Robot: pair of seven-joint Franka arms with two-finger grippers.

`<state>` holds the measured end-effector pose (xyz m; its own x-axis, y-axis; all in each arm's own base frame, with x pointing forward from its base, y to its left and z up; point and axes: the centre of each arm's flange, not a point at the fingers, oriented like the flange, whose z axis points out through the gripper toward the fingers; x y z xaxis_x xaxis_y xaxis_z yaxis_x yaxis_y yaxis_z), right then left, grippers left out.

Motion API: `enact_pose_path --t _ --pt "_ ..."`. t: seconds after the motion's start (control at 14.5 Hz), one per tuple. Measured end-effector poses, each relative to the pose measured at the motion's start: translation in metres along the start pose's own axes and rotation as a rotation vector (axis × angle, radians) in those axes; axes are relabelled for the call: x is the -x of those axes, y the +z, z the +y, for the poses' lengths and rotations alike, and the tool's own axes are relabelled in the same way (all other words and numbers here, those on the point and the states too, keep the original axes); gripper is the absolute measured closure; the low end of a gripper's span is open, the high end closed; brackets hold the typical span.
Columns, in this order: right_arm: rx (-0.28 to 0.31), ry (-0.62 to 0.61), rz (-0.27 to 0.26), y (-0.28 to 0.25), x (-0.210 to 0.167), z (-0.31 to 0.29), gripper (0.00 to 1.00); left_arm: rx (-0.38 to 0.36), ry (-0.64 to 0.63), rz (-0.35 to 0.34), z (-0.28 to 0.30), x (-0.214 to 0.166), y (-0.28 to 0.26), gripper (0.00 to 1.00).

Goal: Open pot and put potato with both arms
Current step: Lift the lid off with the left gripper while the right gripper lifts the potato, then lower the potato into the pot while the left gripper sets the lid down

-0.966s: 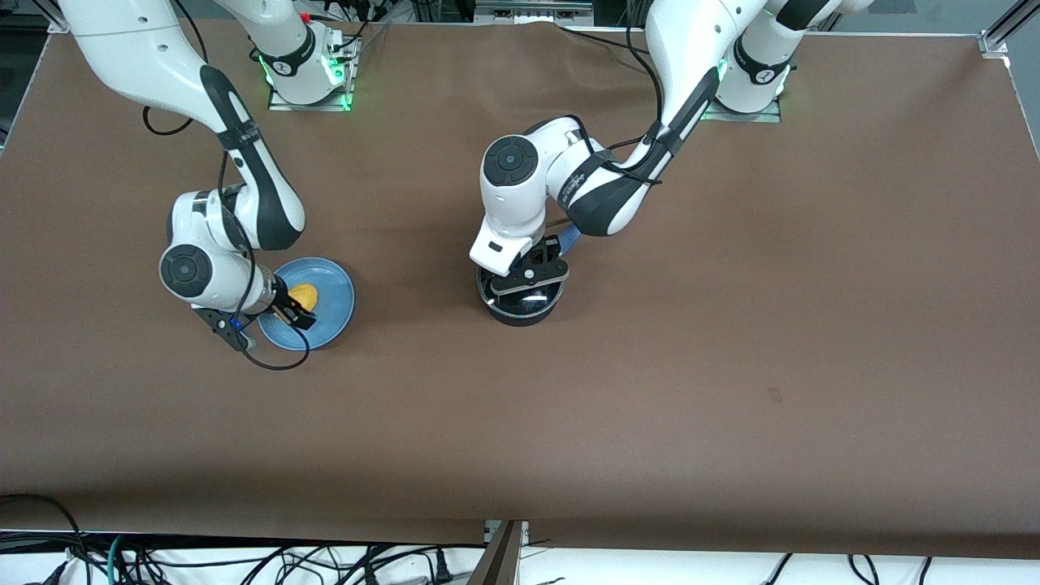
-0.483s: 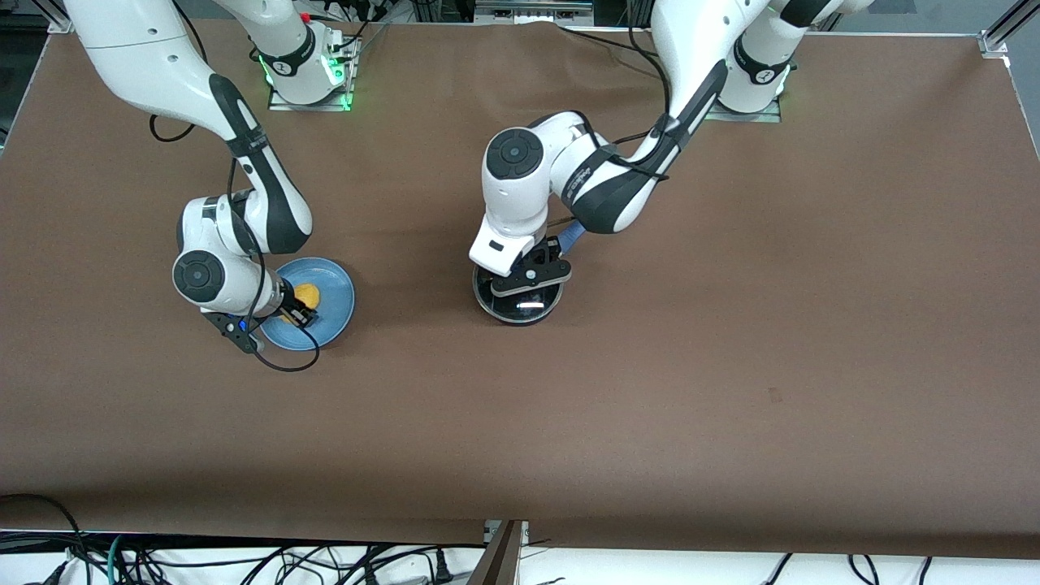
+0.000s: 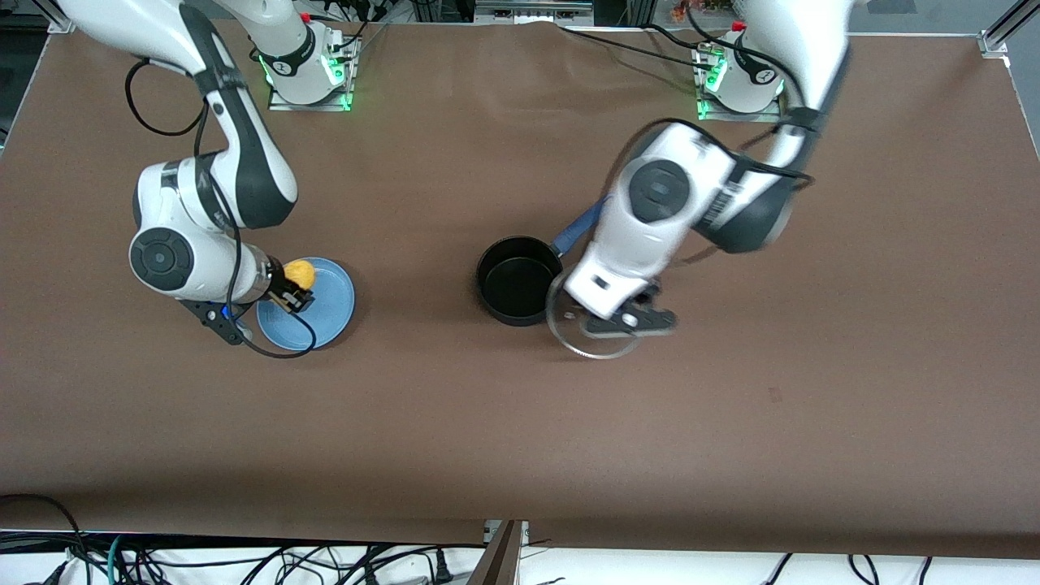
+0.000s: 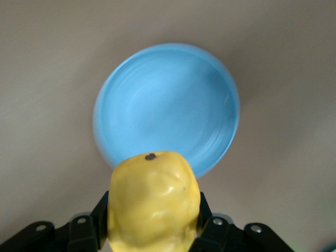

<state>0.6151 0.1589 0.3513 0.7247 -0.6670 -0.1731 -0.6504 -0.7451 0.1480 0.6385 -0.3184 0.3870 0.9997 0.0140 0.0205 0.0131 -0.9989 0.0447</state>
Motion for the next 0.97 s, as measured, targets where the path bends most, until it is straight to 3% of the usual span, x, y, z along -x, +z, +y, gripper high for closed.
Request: enact_pose_path --t 0.14,0.34,0.55,0.76,0.97 --pt "-0.065 0.081 -0.035 -0.025 0.042 -0.035 0.35 -0.01 0.102 -0.026 -0.075 -0.021 0.006 0.4" --pt "-0.097 0.189 -0.063 -0.023 0.123 -0.097 0.35 0.027 0.238 -0.07 -0.193 -0.036 0.028 0.4" --pt "-0.156 0.289 -0.06 0.01 0.203 -0.165 0.35 0.011 0.349 -0.039 -0.302 -0.03 0.069 0.4" --pt "-0.199 0.327 -0.058 0.07 0.253 -0.204 0.35 -0.014 0.405 -0.008 -0.366 -0.007 0.11 0.4" --pt "-0.22 0.337 -0.024 0.131 0.266 -0.222 0.35 -0.026 0.411 -0.009 -0.387 0.009 0.135 0.4"
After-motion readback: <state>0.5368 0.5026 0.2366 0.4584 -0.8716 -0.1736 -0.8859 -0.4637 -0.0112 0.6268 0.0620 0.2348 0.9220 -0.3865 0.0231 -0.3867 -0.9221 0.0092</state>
